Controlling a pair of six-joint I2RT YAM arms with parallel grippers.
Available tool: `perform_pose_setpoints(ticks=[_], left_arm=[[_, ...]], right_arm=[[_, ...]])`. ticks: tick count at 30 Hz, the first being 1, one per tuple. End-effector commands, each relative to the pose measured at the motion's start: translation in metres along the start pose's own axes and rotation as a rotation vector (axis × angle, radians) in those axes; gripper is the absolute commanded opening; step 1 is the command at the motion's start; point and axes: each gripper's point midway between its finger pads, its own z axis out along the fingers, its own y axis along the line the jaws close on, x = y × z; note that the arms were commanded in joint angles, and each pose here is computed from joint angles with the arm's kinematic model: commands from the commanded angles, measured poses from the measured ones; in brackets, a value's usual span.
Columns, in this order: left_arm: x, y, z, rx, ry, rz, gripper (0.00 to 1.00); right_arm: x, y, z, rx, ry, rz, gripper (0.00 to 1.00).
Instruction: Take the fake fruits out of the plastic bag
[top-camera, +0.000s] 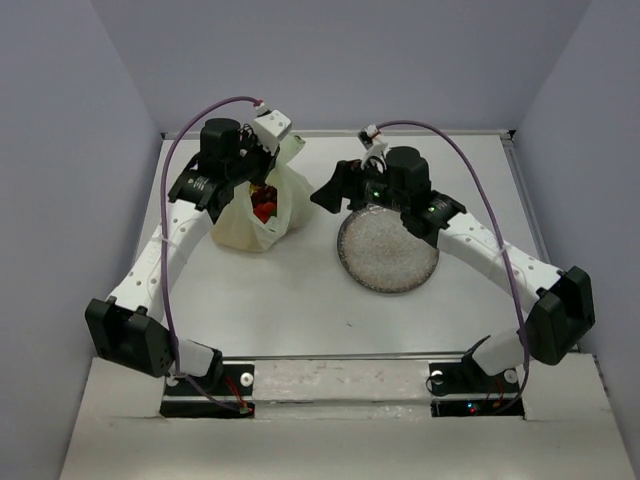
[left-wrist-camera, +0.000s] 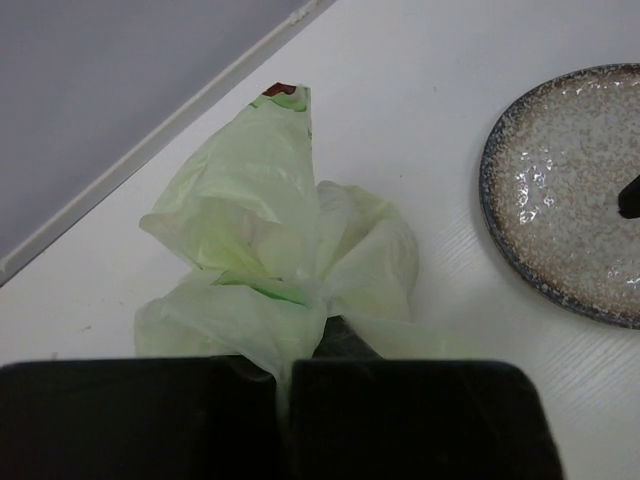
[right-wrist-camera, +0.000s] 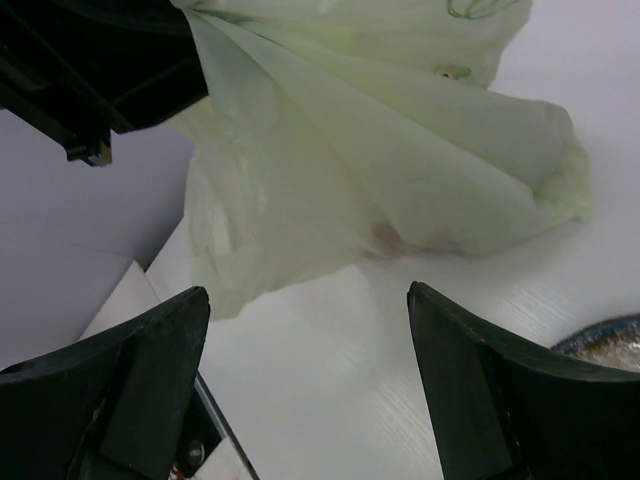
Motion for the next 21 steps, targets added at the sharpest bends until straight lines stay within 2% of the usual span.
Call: perform_pose_setpoints(ticks=[1, 4, 5, 6, 7, 8, 10, 15, 17, 18, 21], left_arm=[[-0.03, -0.003, -0.015, 0.002, -0.112, 0.005, 0.04], [-0.028, -0.002, -0.018, -0.009, -0.109, 0.004, 0.28], [-0.028, -0.001, -0.019, -0.019, -0.106, 0.004, 0.46], [-0.025, 0.006, -0.021, -0.059, -0.094, 0.001, 0.55], [-0.024, 0.01, -0.026, -0.081, -0.088, -0.001, 0.69], [-0.024, 0.012, -0.029, -0.101, -0.084, -0.001, 0.73], [-0.018, 0.018, -0.037, -0.142, -0.061, 0.009, 0.78], [0.006, 0.029, -0.049, -0.233, -0.012, 0.039, 0.79], [0.011, 0.033, -0.053, -0.262, -0.001, 0.054, 0.79], [0.015, 0.035, -0.055, -0.282, 0.009, 0.052, 0.79], [0.027, 0.046, -0.059, -0.347, 0.047, 0.064, 0.69]], right_arm=[[-0.026, 0.032, 0.028, -0.081, -0.072, -0.067, 0.87], [-0.033, 0.05, 0.043, -0.119, -0.073, -0.115, 0.9], [-0.031, 0.051, 0.048, -0.121, -0.065, -0.125, 0.91], [-0.023, 0.049, 0.059, -0.114, -0.046, -0.135, 0.93], [-0.027, 0.045, 0.063, -0.091, -0.059, -0.136, 0.93], [-0.025, 0.04, 0.068, -0.074, -0.056, -0.133, 0.93], [-0.024, 0.026, 0.082, -0.021, -0.063, -0.134, 0.93], [-0.022, -0.001, 0.104, 0.081, -0.077, -0.133, 0.9], [-0.019, -0.009, 0.111, 0.104, -0.073, -0.131, 0.85], [-0.019, -0.009, 0.114, 0.103, -0.075, -0.125, 0.77], [-0.014, -0.013, 0.121, 0.11, -0.064, -0.109, 0.61]])
